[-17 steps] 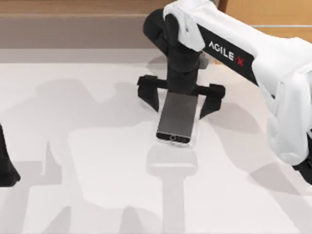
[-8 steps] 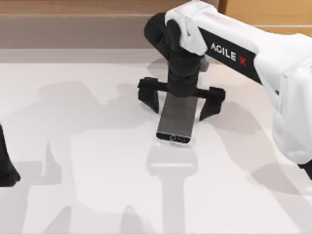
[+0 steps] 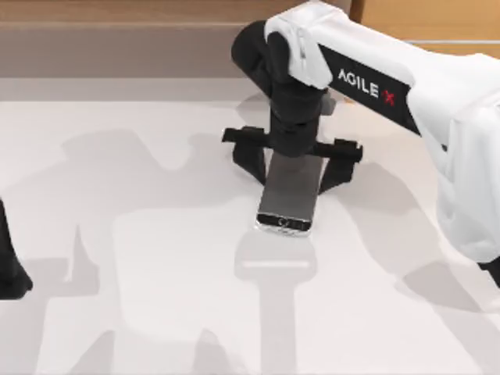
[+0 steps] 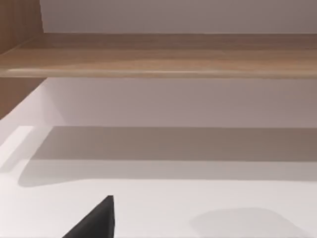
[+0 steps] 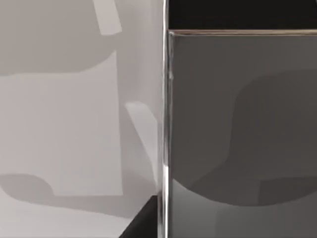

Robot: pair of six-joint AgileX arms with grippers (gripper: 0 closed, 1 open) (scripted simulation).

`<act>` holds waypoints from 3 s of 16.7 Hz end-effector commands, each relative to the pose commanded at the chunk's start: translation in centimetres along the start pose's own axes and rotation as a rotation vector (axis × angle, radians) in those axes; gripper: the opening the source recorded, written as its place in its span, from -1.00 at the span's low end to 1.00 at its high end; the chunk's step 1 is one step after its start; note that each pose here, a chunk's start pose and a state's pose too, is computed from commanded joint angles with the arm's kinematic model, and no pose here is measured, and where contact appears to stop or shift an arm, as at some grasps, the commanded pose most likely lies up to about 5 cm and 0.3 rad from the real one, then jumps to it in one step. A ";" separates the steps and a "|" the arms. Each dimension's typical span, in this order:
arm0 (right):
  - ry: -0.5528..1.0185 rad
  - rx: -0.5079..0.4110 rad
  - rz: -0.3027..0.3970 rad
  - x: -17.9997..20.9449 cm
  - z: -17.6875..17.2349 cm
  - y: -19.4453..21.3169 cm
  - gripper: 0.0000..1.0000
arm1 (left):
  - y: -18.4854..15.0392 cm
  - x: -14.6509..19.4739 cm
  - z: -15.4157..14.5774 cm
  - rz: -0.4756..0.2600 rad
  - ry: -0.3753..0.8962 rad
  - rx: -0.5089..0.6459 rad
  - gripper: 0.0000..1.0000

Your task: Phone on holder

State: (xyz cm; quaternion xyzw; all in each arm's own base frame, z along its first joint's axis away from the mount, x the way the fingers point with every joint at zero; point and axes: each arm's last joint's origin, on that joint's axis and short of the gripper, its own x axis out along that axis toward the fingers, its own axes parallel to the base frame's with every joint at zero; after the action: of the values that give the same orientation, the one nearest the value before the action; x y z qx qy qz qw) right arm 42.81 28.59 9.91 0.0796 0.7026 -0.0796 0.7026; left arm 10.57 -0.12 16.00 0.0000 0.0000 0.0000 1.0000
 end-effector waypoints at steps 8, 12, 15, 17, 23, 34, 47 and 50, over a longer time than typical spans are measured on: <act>0.000 0.000 0.000 0.0 0.0 0.0 -1.00 | 0.0 0.0 0.0 0.000 0.000 0.000 1.00; 0.000 0.000 0.000 0.0 0.0 0.0 -1.00 | 0.0 0.0 0.0 0.000 0.000 0.000 1.00; -0.017 -0.002 0.001 -1.9 0.0 -0.3 -1.00 | 0.0 0.0 0.0 0.000 0.000 0.000 1.00; -0.018 -0.001 0.001 -2.6 0.0 -0.3 -1.00 | 0.0 0.0 0.0 0.000 0.000 0.000 1.00; -0.017 0.000 0.000 -3.5 0.0 -0.4 -1.00 | 0.0 0.0 0.0 0.000 0.000 0.000 1.00; -0.165 -0.262 0.450 -19.2 3.5 -13.8 -1.00 | 0.0 0.0 0.0 0.000 0.000 0.000 1.00; -1.012 -1.082 0.378 -30.7 -5.5 -34.8 -1.00 | 0.0 0.0 0.0 0.000 0.000 0.000 1.00; -1.075 -1.098 0.364 -29.5 -7.8 -37.3 -1.00 | 0.0 0.0 0.0 0.000 0.000 0.000 1.00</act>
State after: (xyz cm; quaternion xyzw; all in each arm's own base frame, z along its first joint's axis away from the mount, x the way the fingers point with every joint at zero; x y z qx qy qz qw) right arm 26.92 -5.98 39.36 -0.2144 0.1815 0.3675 0.8866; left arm 10.57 -0.12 16.00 0.0000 0.0000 0.0000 1.0000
